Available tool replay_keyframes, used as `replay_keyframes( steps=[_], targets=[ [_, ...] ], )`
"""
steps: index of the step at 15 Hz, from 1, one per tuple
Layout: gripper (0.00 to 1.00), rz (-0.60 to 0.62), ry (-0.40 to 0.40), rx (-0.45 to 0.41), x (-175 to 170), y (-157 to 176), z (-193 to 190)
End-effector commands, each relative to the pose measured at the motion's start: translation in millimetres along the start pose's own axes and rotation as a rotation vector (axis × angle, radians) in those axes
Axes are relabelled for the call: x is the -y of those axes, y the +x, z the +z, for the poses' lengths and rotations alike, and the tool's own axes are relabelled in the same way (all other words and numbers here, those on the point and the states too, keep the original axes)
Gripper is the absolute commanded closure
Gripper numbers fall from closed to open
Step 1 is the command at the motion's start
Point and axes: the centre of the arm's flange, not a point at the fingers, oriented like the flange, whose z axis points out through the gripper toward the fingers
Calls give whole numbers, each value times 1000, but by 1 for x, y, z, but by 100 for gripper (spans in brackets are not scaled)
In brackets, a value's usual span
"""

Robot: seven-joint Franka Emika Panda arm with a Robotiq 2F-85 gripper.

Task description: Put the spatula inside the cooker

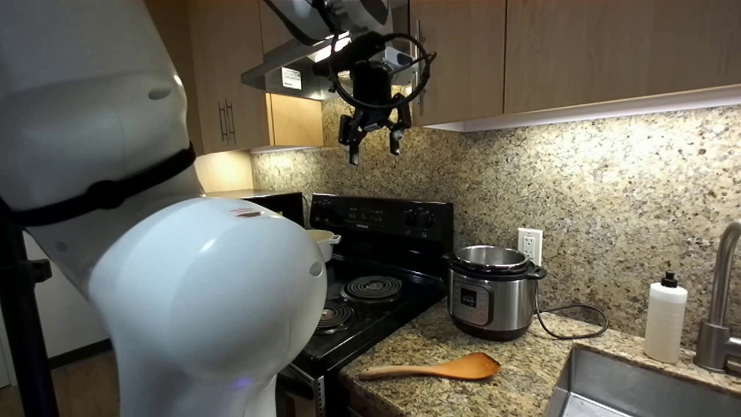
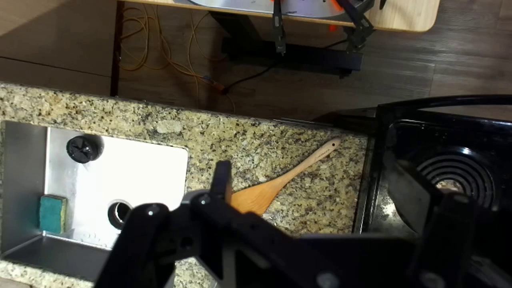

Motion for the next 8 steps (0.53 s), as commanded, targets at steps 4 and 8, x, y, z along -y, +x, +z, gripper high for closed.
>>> replay_keyframes(
  steps=[4,8],
  targets=[
    [0,349,-21,38,-14,-29,59],
    [0,536,15,145,-21,-36,100]
  ],
)
